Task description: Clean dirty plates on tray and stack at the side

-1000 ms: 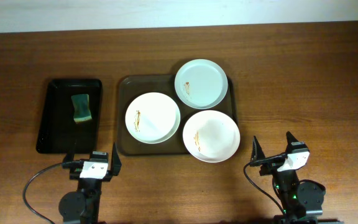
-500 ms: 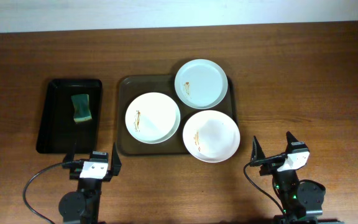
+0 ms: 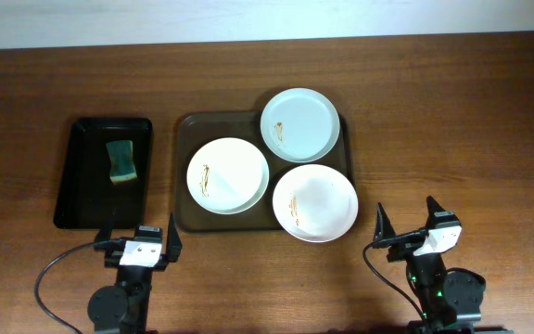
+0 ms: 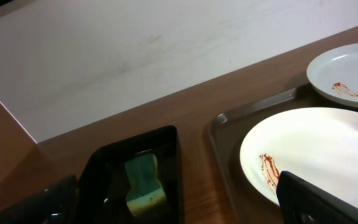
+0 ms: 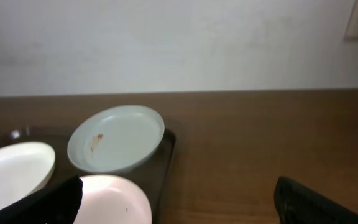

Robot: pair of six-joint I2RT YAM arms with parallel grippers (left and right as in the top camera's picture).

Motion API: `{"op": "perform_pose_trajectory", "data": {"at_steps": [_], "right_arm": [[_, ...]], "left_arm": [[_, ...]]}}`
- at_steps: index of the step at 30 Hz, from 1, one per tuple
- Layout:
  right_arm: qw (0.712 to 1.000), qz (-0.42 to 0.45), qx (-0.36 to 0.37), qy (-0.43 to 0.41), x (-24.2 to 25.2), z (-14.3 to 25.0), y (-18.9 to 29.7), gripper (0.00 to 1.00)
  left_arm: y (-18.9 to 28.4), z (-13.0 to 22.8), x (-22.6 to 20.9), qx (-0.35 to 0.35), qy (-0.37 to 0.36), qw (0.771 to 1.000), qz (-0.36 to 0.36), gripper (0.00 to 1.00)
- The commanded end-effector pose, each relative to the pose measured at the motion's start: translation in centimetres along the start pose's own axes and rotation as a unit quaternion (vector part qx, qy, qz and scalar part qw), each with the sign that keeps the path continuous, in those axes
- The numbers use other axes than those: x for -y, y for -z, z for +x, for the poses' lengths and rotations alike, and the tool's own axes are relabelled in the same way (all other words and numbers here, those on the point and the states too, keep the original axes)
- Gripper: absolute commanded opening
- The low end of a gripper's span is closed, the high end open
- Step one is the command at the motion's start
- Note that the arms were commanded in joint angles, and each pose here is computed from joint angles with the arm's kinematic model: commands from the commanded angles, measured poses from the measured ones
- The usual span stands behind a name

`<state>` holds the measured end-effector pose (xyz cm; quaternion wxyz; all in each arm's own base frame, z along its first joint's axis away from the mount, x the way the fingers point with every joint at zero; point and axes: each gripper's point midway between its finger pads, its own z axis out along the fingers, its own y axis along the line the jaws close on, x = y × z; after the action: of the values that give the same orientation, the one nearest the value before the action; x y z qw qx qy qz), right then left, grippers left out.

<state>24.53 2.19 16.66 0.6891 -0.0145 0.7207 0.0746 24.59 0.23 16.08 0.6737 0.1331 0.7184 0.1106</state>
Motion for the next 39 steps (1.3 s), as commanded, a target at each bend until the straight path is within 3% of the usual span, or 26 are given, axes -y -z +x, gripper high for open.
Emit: {"op": "perform_pose_trajectory", "data": {"at_steps": [1,3,6,11,13,17,19,21,23,27,29,31,32,35,36,39], "right_arm": [[0.999,0.001,0.051,0.005,0.0,-2.4,0.1,0.98],[0.997,-0.029,0.071,0.01,-1.1,-3.7,0.4,0.98],[0.996,-0.044,0.077,0.013,-1.9,-6.2,0.7,0.98],[0.996,-0.074,0.045,0.011,-3.3,-13.1,-1.2,0.98],[0.997,-0.073,-0.002,0.001,-3.2,-15.1,-3.4,0.98],[0.982,-0.061,-0.175,-0.036,-2.7,-16.1,-9.2,0.99],[0.961,-0.068,-0.263,-0.049,-3.6,-15.9,-11.0,0.98],[0.945,-0.074,-0.315,-0.054,-4.5,-15.4,-11.7,0.98],[0.927,-0.087,-0.361,-0.058,-5.7,-14.6,-12.8,0.99],[0.91,-0.151,-0.358,-0.145,-8.8,-13.9,-16.2,0.99],[0.89,-0.17,-0.398,-0.143,-13.0,-9.7,-18.4,1.0],[0.868,-0.12,-0.456,-0.157,-15.7,-4.5,-19.4,0.88],[0.849,-0.096,-0.495,-0.156,-18.0,-0.5,-19.4,0.81],[0.83,-0.058,-0.541,-0.128,-21.4,5.8,-18.9,0.63],[0.825,-0.031,-0.552,-0.117,-22.0,8.0,-18.6,0.58],[0.81,-0.013,-0.576,-0.11,-23.0,11.9,-18.3,0.49]], "left_arm": [[0.0,-0.1,0.4,0.006,-0.006,1.0,0.01,0.99],[0.2,-2.2,1.6,0.056,-0.007,0.997,0.05,0.99],[0.7,-5.6,0.4,0.11,0.052,0.992,0.034,0.99],[1.1,-13.2,-0.9,0.138,0.055,0.986,0.071,0.99],[-0.3,-15.1,-1.5,0.1,0.063,0.989,0.089,0.99],[-6.9,-17.3,-2.8,-0.083,0.103,0.981,0.143,0.99],[-11.5,-16.5,-3.0,-0.213,0.129,0.952,0.177,0.99],[-13.8,-15.5,-2.0,-0.282,0.152,0.922,0.216,0.99],[-15.4,-14.0,-0.4,-0.337,0.179,0.887,0.261,0.99],[-17.2,-10.1,1.0,-0.39,0.194,0.857,0.274,0.99],[-17.4,-9.6,1.2,-0.398,0.196,0.853,0.276,0.99],[-17.6,-9.6,1.0,-0.394,0.194,0.856,0.273,0.99],[-17.8,-8.7,0.0,-0.412,0.194,0.859,0.234,0.99],[-17.7,-5.5,-5.7,-0.473,0.243,0.847,0.016,0.99],[-17.6,-5.1,-6.8,-0.477,0.245,0.844,-0.024,0.99],[-17.7,-5.1,-7.0,-0.476,0.243,0.845,-0.028,0.99]]}}
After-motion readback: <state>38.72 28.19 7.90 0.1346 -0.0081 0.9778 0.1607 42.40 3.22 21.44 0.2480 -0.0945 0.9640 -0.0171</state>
